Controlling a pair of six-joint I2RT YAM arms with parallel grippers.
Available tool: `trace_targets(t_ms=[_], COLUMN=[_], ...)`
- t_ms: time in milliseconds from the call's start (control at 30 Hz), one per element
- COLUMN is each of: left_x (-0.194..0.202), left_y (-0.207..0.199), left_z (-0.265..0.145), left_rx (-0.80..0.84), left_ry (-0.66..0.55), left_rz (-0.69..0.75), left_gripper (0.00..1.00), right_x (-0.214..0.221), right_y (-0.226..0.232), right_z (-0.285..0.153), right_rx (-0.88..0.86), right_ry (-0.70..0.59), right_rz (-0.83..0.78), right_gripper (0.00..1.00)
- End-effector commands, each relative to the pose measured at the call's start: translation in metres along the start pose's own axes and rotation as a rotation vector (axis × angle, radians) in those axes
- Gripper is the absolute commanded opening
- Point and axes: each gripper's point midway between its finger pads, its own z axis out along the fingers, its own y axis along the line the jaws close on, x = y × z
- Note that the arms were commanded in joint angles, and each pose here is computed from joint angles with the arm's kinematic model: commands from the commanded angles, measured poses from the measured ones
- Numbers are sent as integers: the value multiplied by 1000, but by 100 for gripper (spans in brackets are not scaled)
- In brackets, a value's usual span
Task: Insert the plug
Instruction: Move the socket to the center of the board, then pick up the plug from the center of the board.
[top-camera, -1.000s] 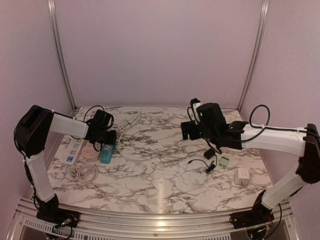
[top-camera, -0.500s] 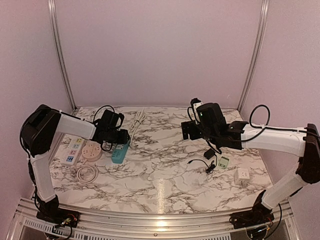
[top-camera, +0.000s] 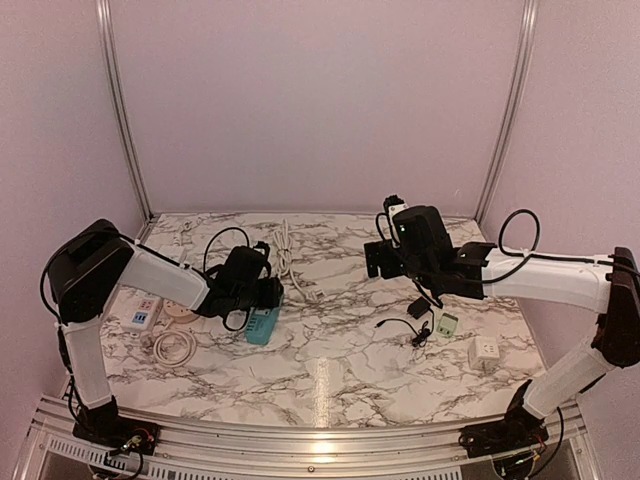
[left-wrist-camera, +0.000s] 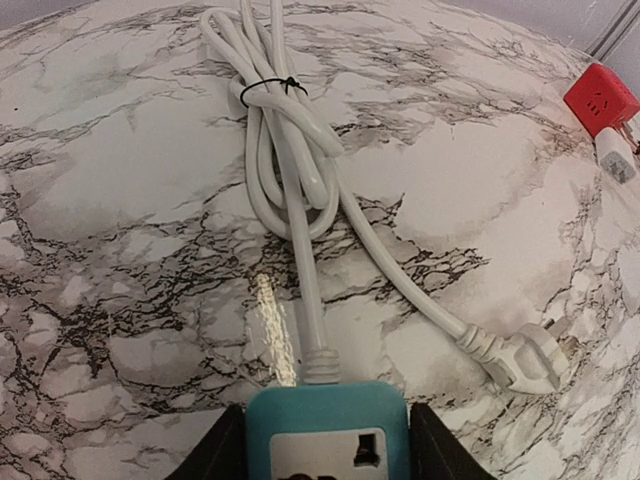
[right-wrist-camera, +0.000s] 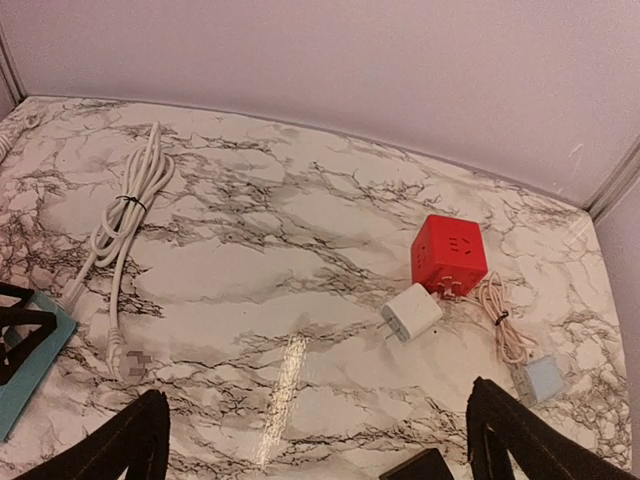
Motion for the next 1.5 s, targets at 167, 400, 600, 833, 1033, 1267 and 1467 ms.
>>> trace_targets(t_ms=[167,400,600,833,1033,1267,1467], left_x=[32,27,18,5,35,63,67], left_y=[-13,-30,-48,-65,-34,-6,-31], left_z=[-5,-24,-78,-187,-220,-232,-231], left_rx=[-24,41,110,85,179,75,-2], left_ry=[23,-29,-126,-281,-352,-415,-395], left_rz=[-1,-10,11,177,92,102,266], left_gripper=[62,85,99,99,99,99,99], right_x=[-19,-19,-17,3,53,100,136], right_y=[-5,-4,-17,-66,-123,-148,-169], right_z=[-5,-8,-8,-9,-21,-24,-45], right_rx=[19,-1,10,14,284,450,572], right_ry=[-48,-44,-16,52,70,134,222], right_rz=[45,73,131,358,369,398,392], right_gripper=[98,99,99,99,95,92,88])
